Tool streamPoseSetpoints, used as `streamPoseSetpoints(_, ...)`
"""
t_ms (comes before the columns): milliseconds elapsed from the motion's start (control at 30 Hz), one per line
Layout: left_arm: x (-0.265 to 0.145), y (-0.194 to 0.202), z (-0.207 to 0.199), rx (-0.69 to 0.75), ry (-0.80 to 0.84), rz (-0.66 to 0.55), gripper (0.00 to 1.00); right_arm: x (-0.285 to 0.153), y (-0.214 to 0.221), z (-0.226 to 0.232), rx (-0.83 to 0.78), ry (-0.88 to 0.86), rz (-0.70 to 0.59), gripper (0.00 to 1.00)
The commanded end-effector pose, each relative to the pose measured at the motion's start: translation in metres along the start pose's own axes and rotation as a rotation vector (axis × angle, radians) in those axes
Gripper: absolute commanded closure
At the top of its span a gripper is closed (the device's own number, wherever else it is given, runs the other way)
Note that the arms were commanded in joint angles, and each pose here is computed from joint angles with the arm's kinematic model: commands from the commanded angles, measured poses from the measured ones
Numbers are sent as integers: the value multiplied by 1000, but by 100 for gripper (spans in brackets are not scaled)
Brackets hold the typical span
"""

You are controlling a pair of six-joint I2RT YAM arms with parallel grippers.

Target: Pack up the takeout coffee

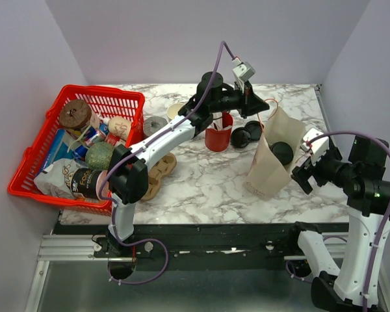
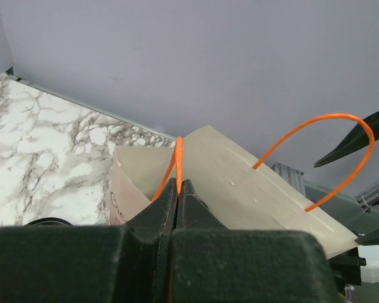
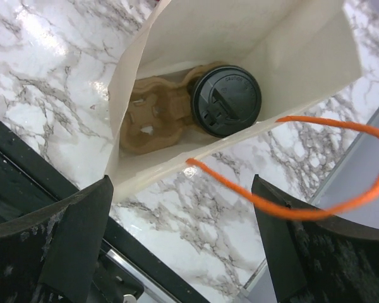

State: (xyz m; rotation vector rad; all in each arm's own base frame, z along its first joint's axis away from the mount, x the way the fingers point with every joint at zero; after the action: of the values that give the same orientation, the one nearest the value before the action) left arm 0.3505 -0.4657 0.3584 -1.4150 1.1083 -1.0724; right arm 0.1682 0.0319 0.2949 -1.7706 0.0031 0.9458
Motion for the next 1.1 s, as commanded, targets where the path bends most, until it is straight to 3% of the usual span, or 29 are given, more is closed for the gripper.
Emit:
streamPoseSetpoints(0, -1, -19, 15, 48, -47, -47, 100, -29, 2, 34, 45, -58, 21, 0)
streamPoseSetpoints(233, 2, -14, 8, 22, -27, -41, 96, -38, -62, 28, 165, -84, -164, 0)
streamPoseSetpoints(333, 1, -15, 3, 8, -10, -38, 70, -40, -82, 24, 203, -92, -225, 0)
streamPoseSetpoints(367, -1, -20, -1, 12, -3, -46, 51, -41, -88, 22, 211, -86, -244, 0)
streamPoseSetpoints(467, -8, -43, -5, 68, -17, -63, 36, -44, -109, 10, 255, -38, -325, 0)
streamPoseSetpoints(667, -52, -90, 8, 161, -110, -66, 33, -45, -138, -15, 319, 31, -433, 0)
streamPoseSetpoints(800, -84, -91, 6, 223, -107, -31, 33, -36, -141, -34, 341, 80, -444, 0)
streamPoseSetpoints(900, -106, -63, 7, 250, -71, 29, 31, -26, -143, -48, 363, 103, -444, 0)
streamPoseSetpoints(1000, -117, -17, 1, 265, 15, 174, 31, -19, -144, -57, 389, 113, -442, 1)
streamPoseSetpoints(1067, -119, 6, 6, 374, 65, 232, 31, -15, -145, -59, 379, 105, -442, 1)
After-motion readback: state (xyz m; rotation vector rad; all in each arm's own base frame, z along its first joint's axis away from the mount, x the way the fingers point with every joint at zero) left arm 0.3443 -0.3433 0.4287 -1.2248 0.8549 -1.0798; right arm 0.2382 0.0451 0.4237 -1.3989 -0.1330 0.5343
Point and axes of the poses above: each gripper's point midway between its finger pads, its own x axis out along the fingers, its own z axis along the line the jaws close on, y = z × x, the point moved 1 cm from there along -x, back along the fingers, and after that the axes turned 13 degrees about x, right-handed, at the moved point
